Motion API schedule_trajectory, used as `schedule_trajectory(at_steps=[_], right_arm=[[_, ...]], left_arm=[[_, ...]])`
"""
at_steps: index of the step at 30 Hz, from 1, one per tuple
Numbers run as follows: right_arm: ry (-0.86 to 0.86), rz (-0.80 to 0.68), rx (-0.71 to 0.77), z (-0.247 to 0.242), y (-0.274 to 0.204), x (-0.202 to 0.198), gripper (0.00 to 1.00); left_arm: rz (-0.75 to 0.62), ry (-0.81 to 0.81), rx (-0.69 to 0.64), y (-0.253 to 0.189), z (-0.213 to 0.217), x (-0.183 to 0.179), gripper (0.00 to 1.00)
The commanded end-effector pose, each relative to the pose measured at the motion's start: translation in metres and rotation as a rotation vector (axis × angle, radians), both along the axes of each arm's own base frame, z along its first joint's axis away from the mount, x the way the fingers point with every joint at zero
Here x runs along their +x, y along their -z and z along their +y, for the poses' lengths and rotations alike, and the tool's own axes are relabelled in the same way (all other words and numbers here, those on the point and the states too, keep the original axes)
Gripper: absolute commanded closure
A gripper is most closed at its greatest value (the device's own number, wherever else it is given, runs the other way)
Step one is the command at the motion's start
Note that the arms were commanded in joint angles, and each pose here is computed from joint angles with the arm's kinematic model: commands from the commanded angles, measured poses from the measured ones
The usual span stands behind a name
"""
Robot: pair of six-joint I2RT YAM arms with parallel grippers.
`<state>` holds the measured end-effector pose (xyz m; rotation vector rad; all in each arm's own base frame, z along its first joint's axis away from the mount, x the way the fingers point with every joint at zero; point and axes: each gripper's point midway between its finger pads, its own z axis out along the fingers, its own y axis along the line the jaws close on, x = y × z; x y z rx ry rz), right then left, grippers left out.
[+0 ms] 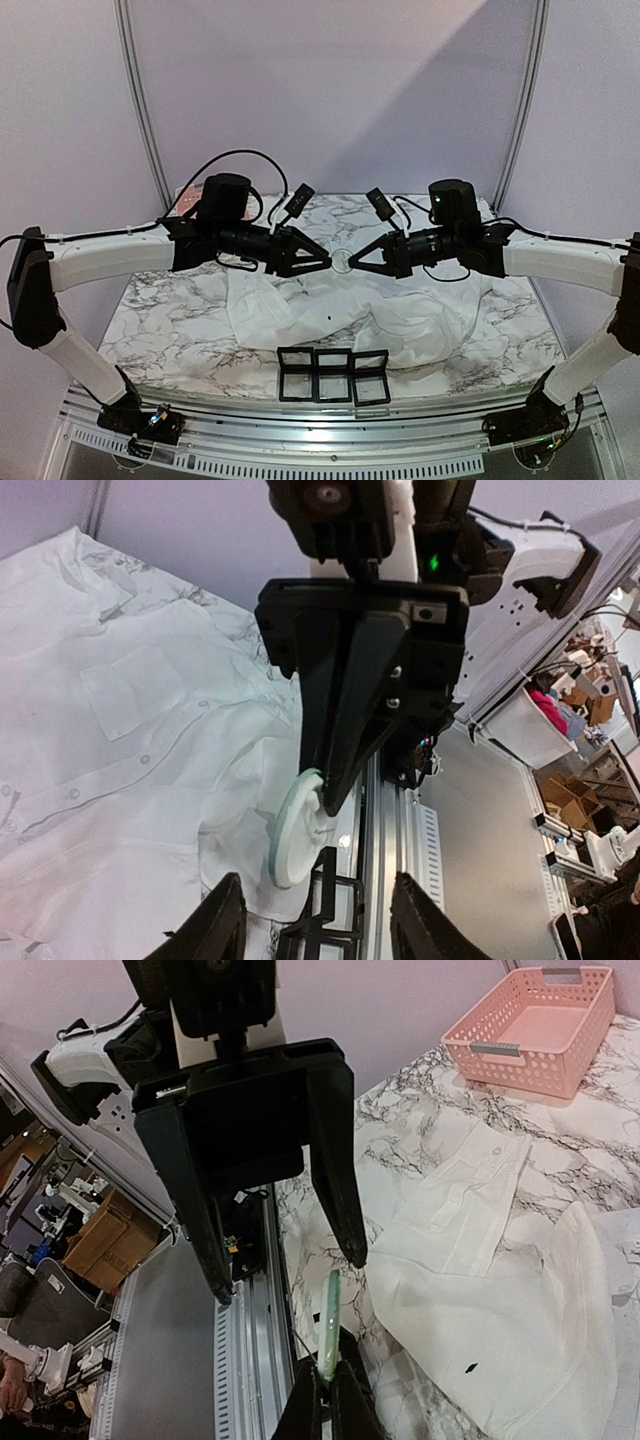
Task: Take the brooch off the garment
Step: Pass from the right arm to the left
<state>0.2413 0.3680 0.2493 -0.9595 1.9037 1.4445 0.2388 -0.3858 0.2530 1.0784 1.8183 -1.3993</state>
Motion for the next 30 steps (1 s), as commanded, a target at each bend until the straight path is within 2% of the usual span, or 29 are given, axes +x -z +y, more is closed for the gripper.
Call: schedule_trajectory(at_steps=[1,9,24,30], right_arm=[[-0.035,0.003,0.011,0.006,-0.004,-0.005,1.00],[-0.049,0.009,0.009,0.011,-0.002,-0.005,1.00],[-0.065,0.013,0.008,0.014,-0.002,-0.007,1.00],[-0.069,0.012,0.008,0.015,-0.002,-0.007,1.00]], left_arm=[[0.007,0.016,0.001,-0.003,-0.004,-0.002,0.53],[0.026,0.026,0.015,0.004,-0.007,-0.004,0.63],[0.047,0.046,0.022,0.008,-0.012,-0.007,0.72],[0.055,0.056,0.024,0.010,-0.014,-0.009,0.83]])
